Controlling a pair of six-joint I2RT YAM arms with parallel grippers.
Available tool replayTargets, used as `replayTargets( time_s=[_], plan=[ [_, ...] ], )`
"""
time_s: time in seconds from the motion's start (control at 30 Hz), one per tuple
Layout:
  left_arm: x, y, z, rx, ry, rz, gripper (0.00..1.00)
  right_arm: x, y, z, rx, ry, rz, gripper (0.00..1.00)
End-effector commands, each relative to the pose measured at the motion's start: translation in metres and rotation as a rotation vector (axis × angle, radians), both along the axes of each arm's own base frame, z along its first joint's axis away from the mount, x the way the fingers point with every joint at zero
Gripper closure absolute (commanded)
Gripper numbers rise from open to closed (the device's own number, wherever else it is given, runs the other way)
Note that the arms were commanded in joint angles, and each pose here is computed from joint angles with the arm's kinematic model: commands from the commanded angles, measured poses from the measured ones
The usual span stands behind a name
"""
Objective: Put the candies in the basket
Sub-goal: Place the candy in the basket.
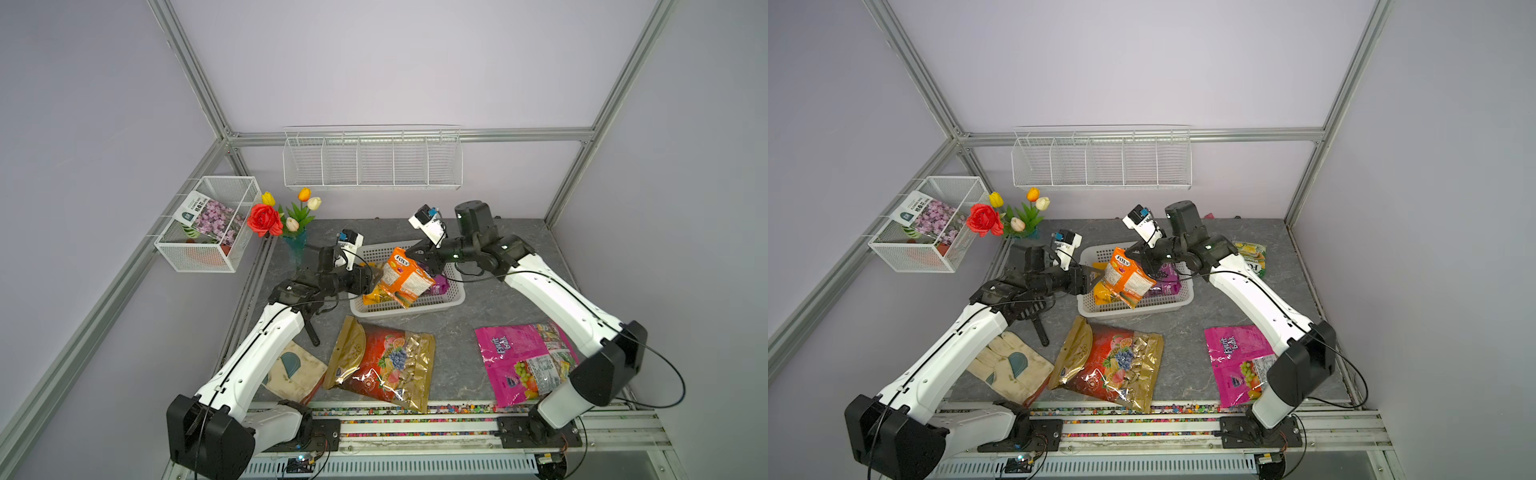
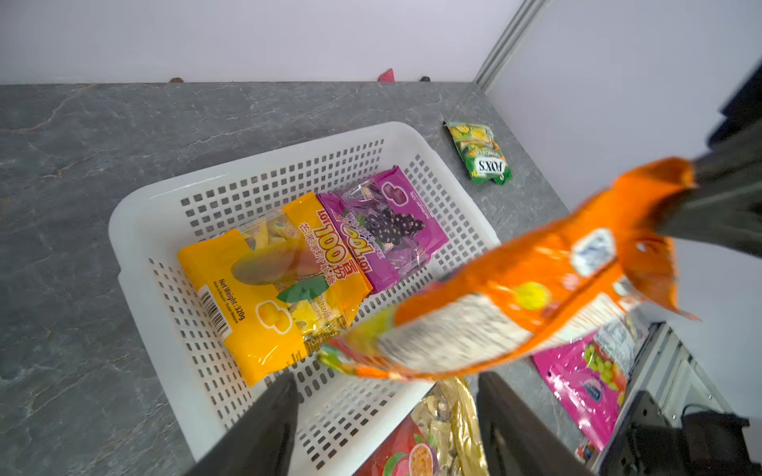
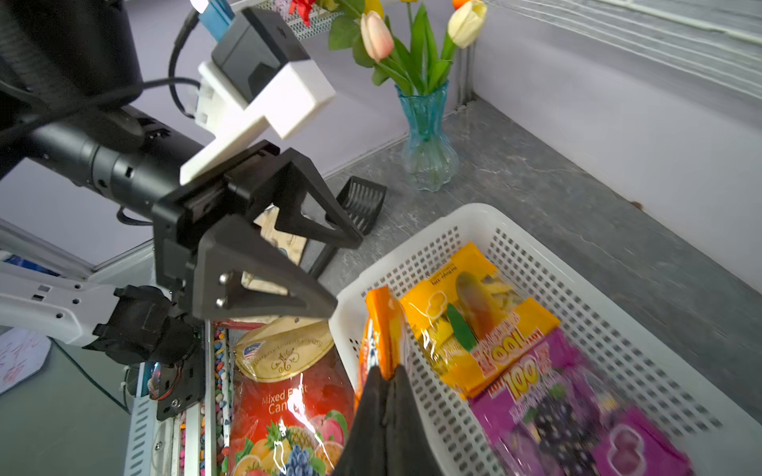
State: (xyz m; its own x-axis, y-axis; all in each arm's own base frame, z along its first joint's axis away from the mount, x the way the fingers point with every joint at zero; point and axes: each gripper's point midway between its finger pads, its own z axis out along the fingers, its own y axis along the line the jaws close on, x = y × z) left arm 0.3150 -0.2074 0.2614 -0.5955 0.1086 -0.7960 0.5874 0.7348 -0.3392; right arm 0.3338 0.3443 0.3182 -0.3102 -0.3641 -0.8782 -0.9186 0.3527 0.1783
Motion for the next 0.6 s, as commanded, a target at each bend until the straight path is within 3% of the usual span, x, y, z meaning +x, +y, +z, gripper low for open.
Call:
replayTargets(
  time_s=[0.0, 0.17, 0.27, 0.43, 0.57],
  plan=[
    [-0.012, -0.006, -0.001, 0.063, -0.128, -0.154, 0.29, -0.009, 0.035, 0.014, 0.055, -0.101, 0.163, 1.0],
    [-0.016, 0.002, -0.002, 0.113, -0.201, -0.162, 0.3, -0.006, 0.055, -0.002, 0.078, -0.084, 0.244, 1.0],
    [-0.024, 0.007, 0.007, 0.122, -0.282, -0.161, 0.31, -0.023, 0.06, -0.013, 0.103, -0.101, 0.377, 1.0],
    [-0.03, 0.031, 0.032, 0.101, -0.478, -0.034, 0.32, -0.027, 0.065, -0.028, 0.085, -0.201, 0.424, 1.0],
    [-0.033, 0.04, 0.03, 0.104, -0.49, 0.014, 0.3, -0.031, 0.081, -0.039, 0.138, -0.247, 0.479, 1.0]
  ],
)
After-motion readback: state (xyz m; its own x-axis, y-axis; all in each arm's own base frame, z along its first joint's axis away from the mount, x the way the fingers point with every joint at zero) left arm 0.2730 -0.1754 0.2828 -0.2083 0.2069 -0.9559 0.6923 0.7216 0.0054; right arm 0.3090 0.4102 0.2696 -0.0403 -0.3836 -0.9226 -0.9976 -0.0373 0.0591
